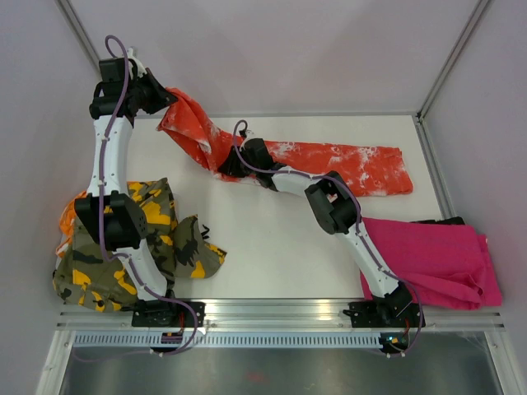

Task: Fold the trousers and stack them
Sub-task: Fold the trousers

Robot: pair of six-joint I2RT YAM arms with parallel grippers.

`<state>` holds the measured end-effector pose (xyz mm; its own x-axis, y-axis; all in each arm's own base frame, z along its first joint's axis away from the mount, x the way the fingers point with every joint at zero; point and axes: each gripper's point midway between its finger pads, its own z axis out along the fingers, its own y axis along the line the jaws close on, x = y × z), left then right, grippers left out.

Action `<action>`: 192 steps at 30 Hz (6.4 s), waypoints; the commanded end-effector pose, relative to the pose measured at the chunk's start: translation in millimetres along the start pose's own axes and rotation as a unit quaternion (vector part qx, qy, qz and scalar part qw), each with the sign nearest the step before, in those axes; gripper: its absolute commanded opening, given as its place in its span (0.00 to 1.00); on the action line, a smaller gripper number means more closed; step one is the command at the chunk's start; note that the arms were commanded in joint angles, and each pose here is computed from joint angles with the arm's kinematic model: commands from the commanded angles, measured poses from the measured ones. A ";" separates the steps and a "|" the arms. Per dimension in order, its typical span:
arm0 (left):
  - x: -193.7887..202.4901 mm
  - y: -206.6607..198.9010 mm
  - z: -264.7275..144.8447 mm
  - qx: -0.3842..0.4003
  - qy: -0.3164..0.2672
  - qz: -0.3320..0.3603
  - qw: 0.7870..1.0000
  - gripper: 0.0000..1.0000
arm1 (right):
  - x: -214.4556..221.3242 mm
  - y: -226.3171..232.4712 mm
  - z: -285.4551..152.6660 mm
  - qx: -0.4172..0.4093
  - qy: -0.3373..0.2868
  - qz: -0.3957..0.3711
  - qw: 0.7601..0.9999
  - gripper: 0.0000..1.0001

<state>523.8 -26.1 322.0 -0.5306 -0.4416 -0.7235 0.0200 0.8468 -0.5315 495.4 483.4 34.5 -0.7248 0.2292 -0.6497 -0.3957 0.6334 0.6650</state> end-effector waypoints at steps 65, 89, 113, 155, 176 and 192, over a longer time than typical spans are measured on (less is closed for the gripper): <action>278.2 -71.8 143.7 0.077 0.197 0.095 0.973 0.03 | -93.3 -197.2 -299.4 0.278 -0.007 -0.006 0.960 0.16; 213.7 -61.1 94.4 0.066 0.149 0.100 0.982 0.63 | -155.6 -162.4 -325.5 0.303 -0.041 -0.069 0.950 0.74; 208.5 -2.7 56.2 -0.003 0.153 0.116 0.981 0.75 | -116.4 -213.3 -279.1 0.322 0.027 -0.019 0.946 0.07; 152.7 106.4 29.5 -0.031 0.096 -0.098 0.990 0.69 | -187.2 9.9 -187.7 0.140 -0.096 -0.061 0.984 0.00; 214.7 -68.5 -7.5 0.114 -0.057 0.092 0.988 0.49 | -277.0 124.0 -205.1 -0.020 -0.165 -0.099 0.981 0.00; 234.8 -141.4 60.4 0.167 -0.204 0.164 0.951 0.02 | -246.7 135.3 -188.0 -0.039 -0.135 -0.047 0.989 0.00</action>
<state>415.6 -260.3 151.0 -0.2661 -0.2397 -0.9337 0.4168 0.8448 -0.3357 516.1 360.4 340.4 -0.5135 0.3256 -0.7939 -0.4781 0.6597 0.5798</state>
